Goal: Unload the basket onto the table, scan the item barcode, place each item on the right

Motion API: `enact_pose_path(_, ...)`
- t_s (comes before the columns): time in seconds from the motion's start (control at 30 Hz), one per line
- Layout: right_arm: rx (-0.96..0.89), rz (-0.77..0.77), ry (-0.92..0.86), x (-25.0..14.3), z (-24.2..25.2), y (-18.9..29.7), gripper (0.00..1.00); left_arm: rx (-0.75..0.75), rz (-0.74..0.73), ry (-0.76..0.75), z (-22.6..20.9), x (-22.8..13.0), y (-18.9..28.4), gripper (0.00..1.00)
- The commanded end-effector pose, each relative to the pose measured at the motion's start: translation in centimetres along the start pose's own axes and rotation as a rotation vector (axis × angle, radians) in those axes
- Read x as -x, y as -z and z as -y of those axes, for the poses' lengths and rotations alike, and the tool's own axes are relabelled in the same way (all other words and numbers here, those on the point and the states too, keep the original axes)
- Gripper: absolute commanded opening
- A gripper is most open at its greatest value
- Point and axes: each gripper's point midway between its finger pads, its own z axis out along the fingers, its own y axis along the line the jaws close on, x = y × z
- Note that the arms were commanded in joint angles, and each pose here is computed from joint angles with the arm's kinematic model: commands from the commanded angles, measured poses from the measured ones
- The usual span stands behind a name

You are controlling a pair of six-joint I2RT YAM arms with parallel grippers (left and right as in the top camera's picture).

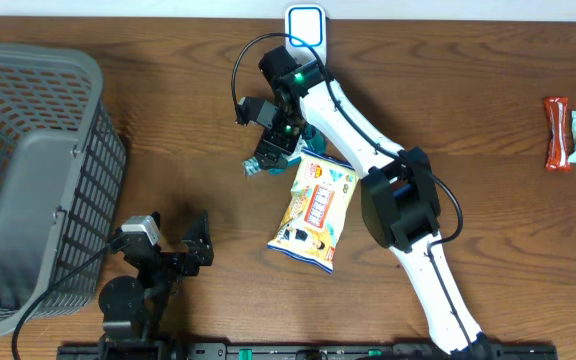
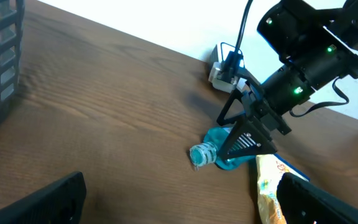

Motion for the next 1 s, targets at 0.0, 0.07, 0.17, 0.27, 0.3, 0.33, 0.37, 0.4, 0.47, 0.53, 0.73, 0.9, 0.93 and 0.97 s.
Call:
enact_pose_path(0.0, -0.008, -0.027, 0.016, -0.6, 0.2, -0.4, 0.99, -0.002, -0.036, 0.005, -0.2, -1.2, -0.2, 0.98)
enact_pose_path(0.07, 0.004, -0.044, 0.011, -1.0, -0.1, -0.4, 0.99, -0.002, -0.036, 0.005, -0.2, -1.2, -0.2, 0.98)
enact_pose_path(0.17, 0.043, -0.092, 0.050, -2.2, -1.0, -0.3, 0.99, -0.002, -0.036, 0.005, -0.2, -1.2, -0.2, 0.98)
enact_pose_path(0.27, 0.095, -0.150, 0.092, -3.8, -2.2, -0.1, 0.96, -0.002, -0.036, 0.004, -0.2, -1.2, -0.2, 0.98)
enact_pose_path(0.3, 0.106, -0.161, 0.095, -4.0, -2.4, 0.0, 0.96, -0.002, -0.036, 0.004, -0.2, -1.2, -0.2, 0.98)
enact_pose_path(0.33, 0.112, -0.168, 0.092, -4.2, -2.6, 0.1, 0.95, -0.002, -0.036, 0.005, -0.2, -1.2, -0.2, 0.98)
enact_pose_path(0.37, 0.116, -0.172, 0.090, -4.3, -2.6, 0.0, 0.93, -0.002, -0.036, 0.005, -0.2, -1.2, -0.2, 0.98)
enact_pose_path(0.4, 0.117, -0.174, 0.089, -4.4, -2.7, 0.0, 0.91, -0.002, -0.036, 0.005, -0.2, -1.2, -0.2, 0.98)
enact_pose_path(0.47, 0.116, -0.177, 0.058, -4.5, -2.7, -0.1, 0.89, -0.002, -0.036, 0.005, -0.2, -1.2, -0.2, 0.98)
enact_pose_path(0.53, 0.116, -0.184, 0.011, -4.6, -2.8, -0.2, 0.88, -0.002, -0.036, 0.005, -0.2, -1.2, -0.2, 0.98)
enact_pose_path(0.73, 0.121, -0.196, -0.151, -4.5, -3.6, -0.6, 0.85, -0.002, -0.036, 0.005, -0.2, -1.2, -0.2, 0.98)
enact_pose_path(0.9, 0.113, -0.212, -0.193, -5.0, -4.0, -2.2, 0.74, -0.002, -0.036, 0.005, -0.2, -1.2, -0.2, 0.98)
enact_pose_path(0.93, 0.106, -0.222, -0.200, -5.4, -3.9, -2.8, 0.70, -0.002, -0.036, 0.005, -0.2, -1.2, -0.2, 0.98)
enact_pose_path(0.97, 0.080, -0.236, -0.220, -5.9, -3.6, -3.3, 0.68, -0.002, -0.036, 0.005, -0.2, -1.2, -0.2, 0.98)
